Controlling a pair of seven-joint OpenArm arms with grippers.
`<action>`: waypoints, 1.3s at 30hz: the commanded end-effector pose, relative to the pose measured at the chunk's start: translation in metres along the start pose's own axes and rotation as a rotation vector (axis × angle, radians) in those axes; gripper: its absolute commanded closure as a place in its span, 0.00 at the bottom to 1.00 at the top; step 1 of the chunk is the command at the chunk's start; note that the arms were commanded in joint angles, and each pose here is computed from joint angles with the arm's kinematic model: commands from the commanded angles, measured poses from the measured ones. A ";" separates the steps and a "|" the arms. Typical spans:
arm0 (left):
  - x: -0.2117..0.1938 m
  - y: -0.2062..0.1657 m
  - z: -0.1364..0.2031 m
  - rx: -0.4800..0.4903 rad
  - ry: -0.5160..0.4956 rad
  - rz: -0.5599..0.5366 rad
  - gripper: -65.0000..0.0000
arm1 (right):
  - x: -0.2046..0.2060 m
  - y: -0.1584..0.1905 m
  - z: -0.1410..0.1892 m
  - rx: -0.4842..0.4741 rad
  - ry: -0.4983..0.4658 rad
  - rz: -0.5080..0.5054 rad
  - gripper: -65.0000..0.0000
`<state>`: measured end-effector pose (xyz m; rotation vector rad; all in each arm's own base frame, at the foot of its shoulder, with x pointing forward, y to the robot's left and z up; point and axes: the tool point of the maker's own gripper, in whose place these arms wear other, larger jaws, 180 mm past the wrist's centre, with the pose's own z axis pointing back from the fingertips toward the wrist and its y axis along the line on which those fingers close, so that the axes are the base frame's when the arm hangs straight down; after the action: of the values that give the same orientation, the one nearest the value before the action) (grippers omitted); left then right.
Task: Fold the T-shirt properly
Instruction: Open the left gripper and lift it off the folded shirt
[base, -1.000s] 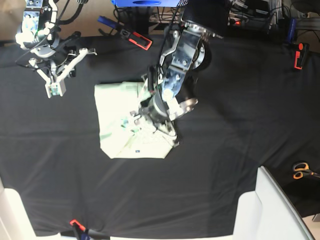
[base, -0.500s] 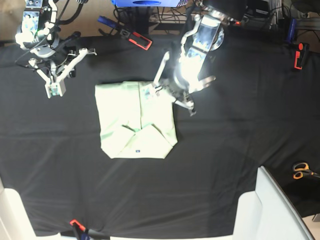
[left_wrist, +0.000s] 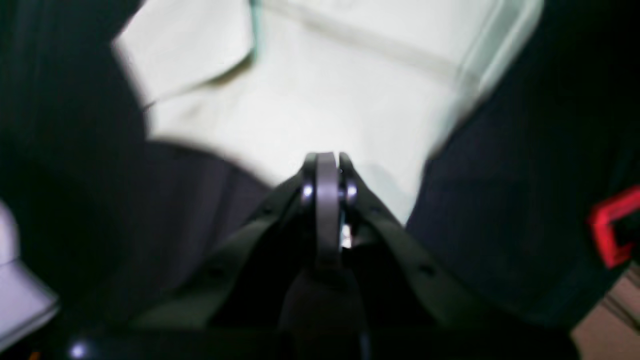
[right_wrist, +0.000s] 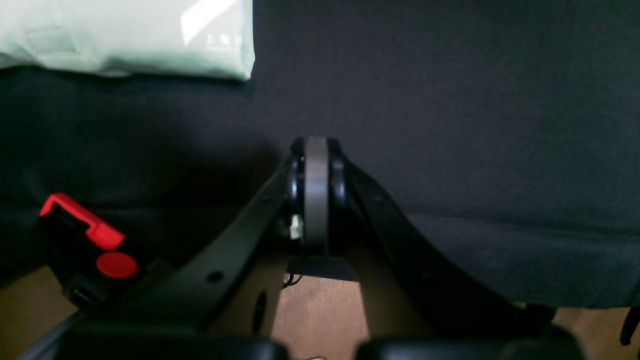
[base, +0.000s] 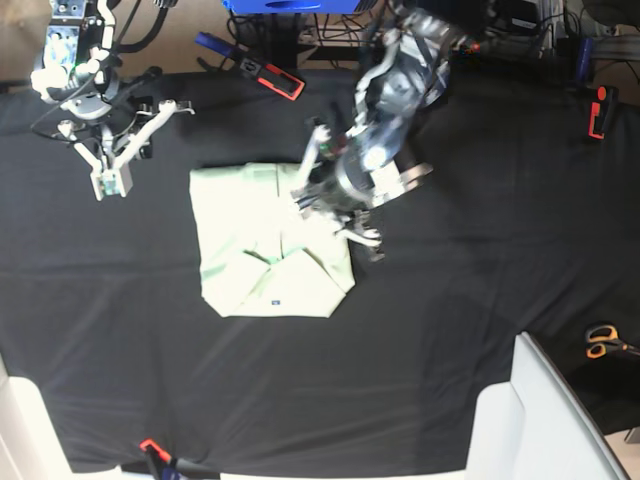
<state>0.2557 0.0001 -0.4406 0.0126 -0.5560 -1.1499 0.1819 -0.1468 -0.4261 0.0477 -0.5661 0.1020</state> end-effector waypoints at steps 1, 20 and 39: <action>0.008 0.000 -0.005 -0.008 -0.016 0.011 1.00 | 0.009 -0.001 0.003 -0.002 -0.035 0.002 1.00; -0.046 0.040 0.041 0.176 0.052 0.075 1.00 | 0.037 -0.004 0.000 -0.009 -0.096 0.015 1.00; -0.252 0.021 0.099 0.266 0.348 0.405 1.00 | 0.057 0.059 -0.021 0.223 -0.131 0.194 1.00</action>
<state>0.1518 0.2504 -0.4595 0.2950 -0.3438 -0.6503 0.2258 -0.0796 -0.4211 0.2211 -0.6415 0.3546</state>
